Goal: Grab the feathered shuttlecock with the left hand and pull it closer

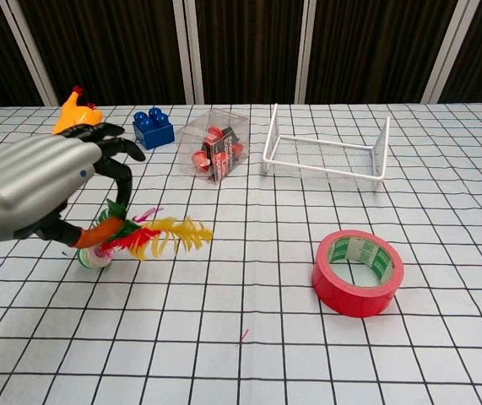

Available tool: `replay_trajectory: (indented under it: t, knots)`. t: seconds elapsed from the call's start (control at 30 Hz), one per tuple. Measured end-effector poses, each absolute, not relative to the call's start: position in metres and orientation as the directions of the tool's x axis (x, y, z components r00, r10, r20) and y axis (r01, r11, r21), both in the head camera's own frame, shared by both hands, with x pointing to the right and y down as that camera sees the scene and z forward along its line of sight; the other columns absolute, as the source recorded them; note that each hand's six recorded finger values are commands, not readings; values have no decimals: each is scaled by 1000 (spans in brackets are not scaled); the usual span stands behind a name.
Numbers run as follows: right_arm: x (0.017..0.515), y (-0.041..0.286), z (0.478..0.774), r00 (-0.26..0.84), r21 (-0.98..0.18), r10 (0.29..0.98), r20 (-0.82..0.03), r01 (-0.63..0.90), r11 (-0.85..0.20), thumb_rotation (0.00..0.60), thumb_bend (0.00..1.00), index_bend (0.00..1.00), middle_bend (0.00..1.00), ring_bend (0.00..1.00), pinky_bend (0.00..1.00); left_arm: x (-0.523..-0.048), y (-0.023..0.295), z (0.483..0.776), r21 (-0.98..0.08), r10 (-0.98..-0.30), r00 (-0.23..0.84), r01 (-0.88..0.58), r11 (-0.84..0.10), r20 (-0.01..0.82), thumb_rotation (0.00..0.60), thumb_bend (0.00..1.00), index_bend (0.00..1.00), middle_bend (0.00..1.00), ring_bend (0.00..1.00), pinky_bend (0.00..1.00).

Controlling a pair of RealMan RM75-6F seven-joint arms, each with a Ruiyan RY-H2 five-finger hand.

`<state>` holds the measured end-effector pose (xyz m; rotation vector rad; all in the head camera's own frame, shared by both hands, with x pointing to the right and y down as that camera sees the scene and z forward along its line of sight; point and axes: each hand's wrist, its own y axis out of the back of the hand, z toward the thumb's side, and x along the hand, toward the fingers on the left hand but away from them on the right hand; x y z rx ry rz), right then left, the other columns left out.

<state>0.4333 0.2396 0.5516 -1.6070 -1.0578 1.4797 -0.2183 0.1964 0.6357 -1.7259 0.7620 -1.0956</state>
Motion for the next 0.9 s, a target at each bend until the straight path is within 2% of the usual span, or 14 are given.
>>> replay_trajectory:
  t: [0.37,0.9]
  knots:
    - [431,240,552,19,-902,907,-421,97,-421,600,339,0,0,0,0,-272,182,609,-934,-878,357,-40,-354,318,600,583,594,165,25,56]
    - [432,240,552,19,-901,906,-423,94,-423,600,339,0,0,0,0,-283,178,625,-918,-880,313,-59,-392,356,600,574,594,165,26,55]
